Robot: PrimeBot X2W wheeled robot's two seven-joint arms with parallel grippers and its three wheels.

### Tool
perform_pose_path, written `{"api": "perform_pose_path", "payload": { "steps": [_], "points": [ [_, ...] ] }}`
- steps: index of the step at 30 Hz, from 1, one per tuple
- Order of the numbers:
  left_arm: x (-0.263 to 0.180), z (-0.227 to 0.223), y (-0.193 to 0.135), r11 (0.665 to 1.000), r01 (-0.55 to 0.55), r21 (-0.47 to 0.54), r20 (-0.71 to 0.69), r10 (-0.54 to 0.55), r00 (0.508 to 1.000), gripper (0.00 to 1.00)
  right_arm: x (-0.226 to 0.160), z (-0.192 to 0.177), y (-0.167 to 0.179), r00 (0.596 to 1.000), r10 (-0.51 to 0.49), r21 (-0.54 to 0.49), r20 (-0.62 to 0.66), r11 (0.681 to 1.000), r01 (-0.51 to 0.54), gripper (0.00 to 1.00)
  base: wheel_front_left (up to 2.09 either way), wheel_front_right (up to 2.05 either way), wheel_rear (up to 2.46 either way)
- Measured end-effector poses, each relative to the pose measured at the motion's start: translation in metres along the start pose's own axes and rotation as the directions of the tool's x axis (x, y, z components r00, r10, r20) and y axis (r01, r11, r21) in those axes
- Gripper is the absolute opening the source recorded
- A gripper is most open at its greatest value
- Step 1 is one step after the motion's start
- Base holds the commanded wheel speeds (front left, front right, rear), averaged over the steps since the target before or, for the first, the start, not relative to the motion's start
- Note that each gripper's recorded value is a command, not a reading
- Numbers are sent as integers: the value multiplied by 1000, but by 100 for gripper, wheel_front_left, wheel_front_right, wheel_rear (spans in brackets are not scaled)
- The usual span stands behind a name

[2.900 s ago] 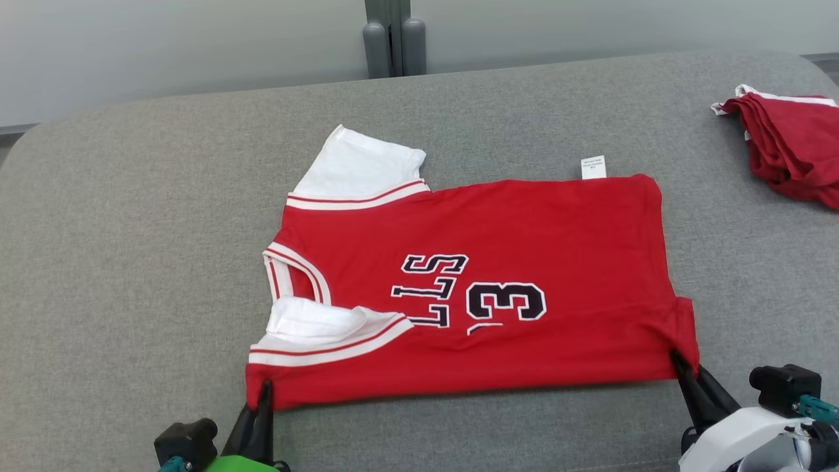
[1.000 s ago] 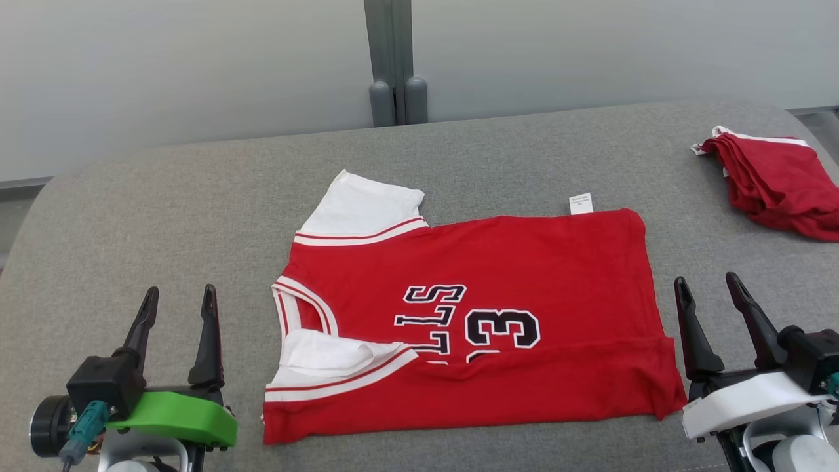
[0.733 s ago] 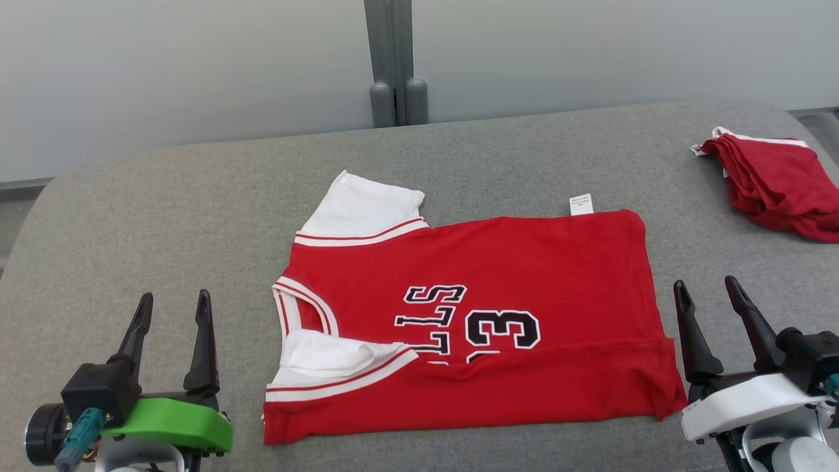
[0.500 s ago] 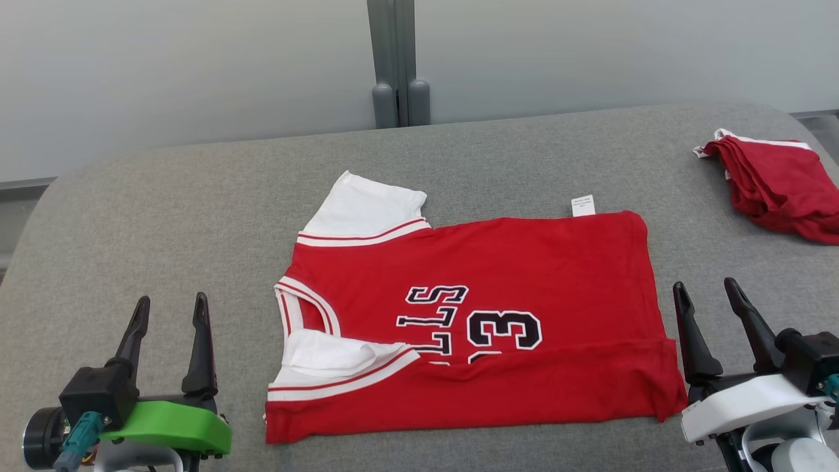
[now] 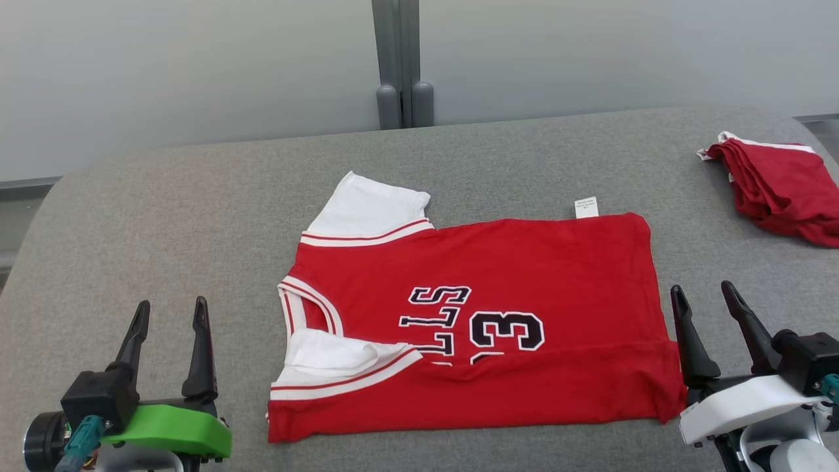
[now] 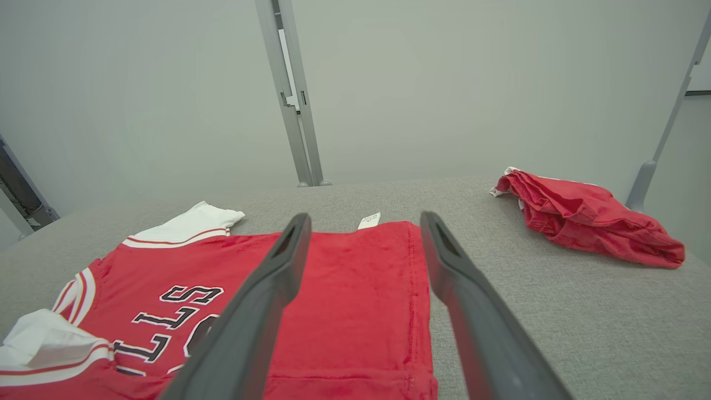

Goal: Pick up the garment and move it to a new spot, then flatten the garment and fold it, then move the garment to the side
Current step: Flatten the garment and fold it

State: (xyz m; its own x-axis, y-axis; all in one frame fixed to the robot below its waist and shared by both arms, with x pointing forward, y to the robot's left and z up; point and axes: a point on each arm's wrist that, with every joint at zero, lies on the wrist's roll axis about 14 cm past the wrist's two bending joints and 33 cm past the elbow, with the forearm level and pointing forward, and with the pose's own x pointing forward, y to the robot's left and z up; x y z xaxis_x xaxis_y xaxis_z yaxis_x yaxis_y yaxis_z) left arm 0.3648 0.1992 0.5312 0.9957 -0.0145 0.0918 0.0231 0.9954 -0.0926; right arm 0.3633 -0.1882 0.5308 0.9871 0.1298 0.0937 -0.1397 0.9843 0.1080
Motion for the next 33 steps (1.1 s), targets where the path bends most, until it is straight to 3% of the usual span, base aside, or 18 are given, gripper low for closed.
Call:
{"api": "perform_pose_path", "payload": {
  "steps": [14, 25, 33],
  "points": [
    [11, -8, 3, 1000, 12, 26, -30, -12, 999, 100, 10, 0, -5, 1000, -14, 2, 3, 1000, 14, 100, 0, 0, 0],
    [129, 60, -29, 964, 203, 170, 81, -219, 972, 100, 93, 26, -31, 999, 14, -106, 30, 994, -10, 100, 0, 0, 0],
    [212, 44, -68, 921, 331, 204, -17, -335, 942, 100, 145, -13, -53, 992, -2, -141, -127, 990, -16, 100, 0, 0, 0]
  ]
}}
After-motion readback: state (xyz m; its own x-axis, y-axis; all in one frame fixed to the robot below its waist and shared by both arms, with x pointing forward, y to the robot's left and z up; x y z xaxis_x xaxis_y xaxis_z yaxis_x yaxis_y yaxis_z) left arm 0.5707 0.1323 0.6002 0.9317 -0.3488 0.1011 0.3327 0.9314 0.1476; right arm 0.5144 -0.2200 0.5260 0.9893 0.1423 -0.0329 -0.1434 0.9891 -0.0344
